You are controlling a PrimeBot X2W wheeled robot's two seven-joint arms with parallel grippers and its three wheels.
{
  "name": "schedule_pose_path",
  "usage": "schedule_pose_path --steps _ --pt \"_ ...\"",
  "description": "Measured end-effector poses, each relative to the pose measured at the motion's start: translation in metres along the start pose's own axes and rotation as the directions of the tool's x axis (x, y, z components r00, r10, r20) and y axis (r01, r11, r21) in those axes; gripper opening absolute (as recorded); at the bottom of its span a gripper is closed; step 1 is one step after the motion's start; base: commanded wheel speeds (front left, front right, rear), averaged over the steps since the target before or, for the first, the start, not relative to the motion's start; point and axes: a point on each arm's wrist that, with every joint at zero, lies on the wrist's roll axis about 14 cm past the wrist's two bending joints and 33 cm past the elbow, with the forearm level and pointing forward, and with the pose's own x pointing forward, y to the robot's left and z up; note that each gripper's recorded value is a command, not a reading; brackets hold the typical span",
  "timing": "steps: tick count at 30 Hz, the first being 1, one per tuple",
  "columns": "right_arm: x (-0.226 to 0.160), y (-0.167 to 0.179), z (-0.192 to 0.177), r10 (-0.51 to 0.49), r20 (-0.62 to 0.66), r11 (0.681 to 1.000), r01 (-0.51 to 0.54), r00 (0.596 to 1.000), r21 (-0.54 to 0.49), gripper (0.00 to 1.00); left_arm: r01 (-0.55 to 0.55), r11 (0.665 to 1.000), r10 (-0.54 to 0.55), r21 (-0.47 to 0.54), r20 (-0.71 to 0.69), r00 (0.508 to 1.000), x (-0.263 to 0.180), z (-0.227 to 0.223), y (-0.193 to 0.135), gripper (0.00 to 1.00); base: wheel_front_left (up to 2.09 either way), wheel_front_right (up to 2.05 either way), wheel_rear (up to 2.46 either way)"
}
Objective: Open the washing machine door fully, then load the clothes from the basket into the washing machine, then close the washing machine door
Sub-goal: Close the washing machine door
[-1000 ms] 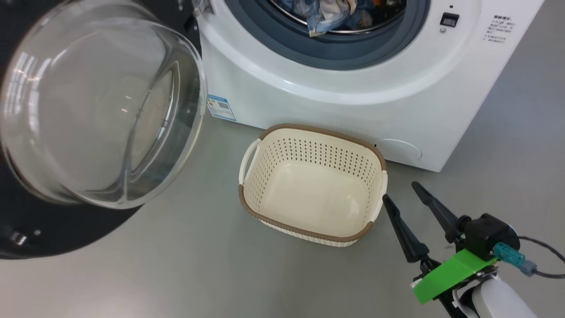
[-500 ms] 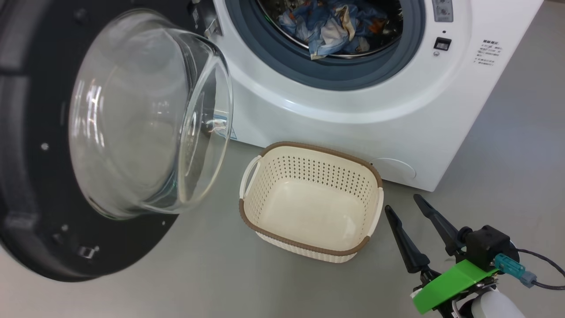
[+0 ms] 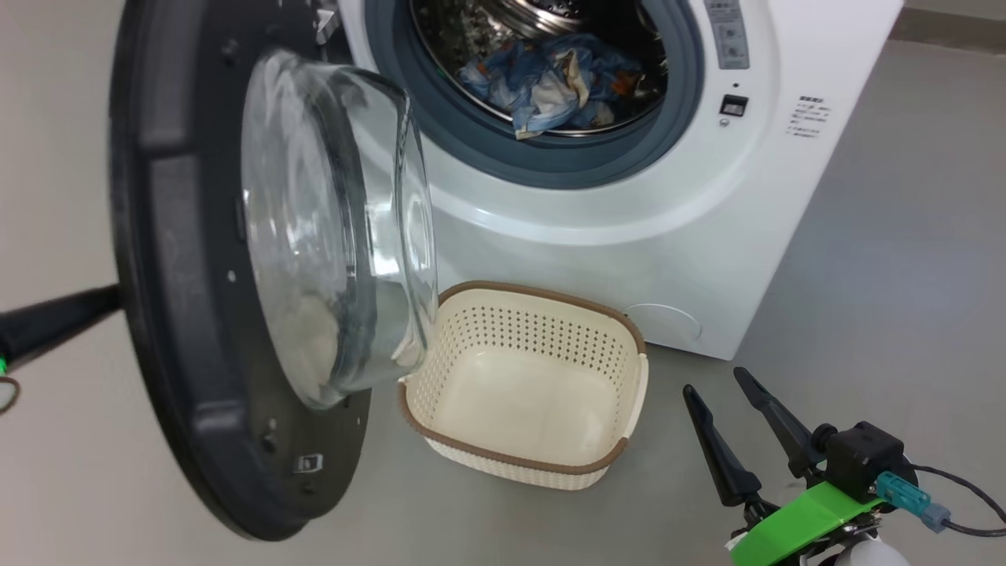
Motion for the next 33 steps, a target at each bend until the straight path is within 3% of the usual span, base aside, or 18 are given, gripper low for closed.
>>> schedule_pose_path --steps 14,33 --pt "-0.032 -0.025 0.007 -0.119 0.019 0.993 0.118 0.993 0.004 1.00 0.160 0.987 -0.154 0.033 -0.137 0.978 0.054 -0.027 -0.040 0.00 0.00 0.00 0.00" --pt "-0.072 -0.081 0.014 -0.333 0.051 0.943 0.331 0.942 0.035 1.00 0.292 0.954 -0.267 0.072 -0.240 0.933 0.168 -0.036 -0.087 0.00 0.00 0.00 0.00"
